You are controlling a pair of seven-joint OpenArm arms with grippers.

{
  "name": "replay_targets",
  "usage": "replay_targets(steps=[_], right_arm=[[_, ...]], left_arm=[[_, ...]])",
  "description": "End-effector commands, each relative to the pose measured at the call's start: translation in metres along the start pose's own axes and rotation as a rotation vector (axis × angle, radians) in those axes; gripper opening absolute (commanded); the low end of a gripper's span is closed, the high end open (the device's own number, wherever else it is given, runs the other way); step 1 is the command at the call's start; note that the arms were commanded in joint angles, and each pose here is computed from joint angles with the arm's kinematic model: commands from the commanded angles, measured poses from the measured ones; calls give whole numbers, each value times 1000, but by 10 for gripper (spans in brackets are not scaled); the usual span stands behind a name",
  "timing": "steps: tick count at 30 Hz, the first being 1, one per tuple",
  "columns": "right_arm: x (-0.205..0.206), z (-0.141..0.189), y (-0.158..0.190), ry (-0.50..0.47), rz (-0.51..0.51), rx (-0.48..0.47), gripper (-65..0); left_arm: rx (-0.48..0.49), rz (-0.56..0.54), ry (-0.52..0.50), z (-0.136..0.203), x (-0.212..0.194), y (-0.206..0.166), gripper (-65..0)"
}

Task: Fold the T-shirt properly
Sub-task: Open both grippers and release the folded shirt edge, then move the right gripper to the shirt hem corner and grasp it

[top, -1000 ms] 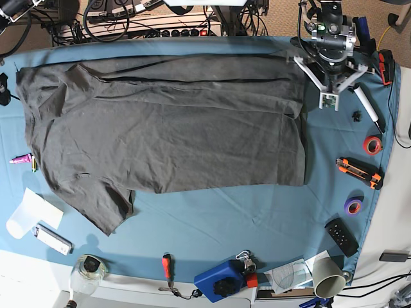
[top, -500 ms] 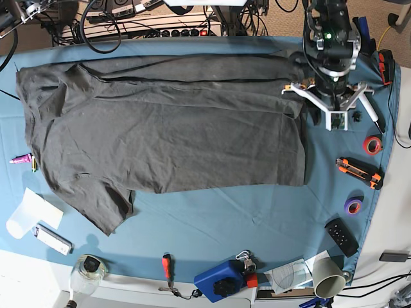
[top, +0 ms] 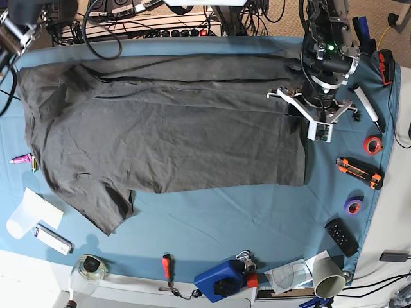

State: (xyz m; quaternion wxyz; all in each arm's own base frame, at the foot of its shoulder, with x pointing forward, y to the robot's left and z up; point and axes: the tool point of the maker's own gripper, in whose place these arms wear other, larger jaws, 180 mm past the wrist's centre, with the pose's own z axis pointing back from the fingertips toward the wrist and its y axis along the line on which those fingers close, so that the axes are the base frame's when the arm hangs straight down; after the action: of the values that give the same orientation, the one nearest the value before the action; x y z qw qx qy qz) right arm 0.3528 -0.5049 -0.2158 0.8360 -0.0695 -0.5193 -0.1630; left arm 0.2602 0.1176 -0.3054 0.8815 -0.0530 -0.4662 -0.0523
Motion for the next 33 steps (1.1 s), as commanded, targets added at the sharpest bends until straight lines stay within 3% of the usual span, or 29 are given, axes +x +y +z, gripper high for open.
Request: replay_targets(steps=[1,4,7,13,18,21,31,33], right_arm=[[32,3,-1,-62,48,-27,-476],[30,-16,16,-8,149,-50,-476],[21,-34,30,38,177,-33,-476],[-6,-61,19,121,47,-31,-476],[-25,-72,37,168,-11,120,-476],[-33,-75,38,178,-36,122,-476],[-70,-89,70,257,73,146,-477],[-82,-93,73,291,109,114,-477]], left_arm=[[-6,-11,-43,3,11,-1,-446],[-5,-11,-42,3,11,-1,-446],[-5,-11,-33,3,9,-1,-446],[-5,-11,-25,3,7,-1,-446],[-6,-10,-25,3,7,-1,-446],[-6,-10,-25,3,7,-1,-446],[-5,-10,-24,3,7,-1,-446],[-6,-10,-24,3,7,-1,-446]])
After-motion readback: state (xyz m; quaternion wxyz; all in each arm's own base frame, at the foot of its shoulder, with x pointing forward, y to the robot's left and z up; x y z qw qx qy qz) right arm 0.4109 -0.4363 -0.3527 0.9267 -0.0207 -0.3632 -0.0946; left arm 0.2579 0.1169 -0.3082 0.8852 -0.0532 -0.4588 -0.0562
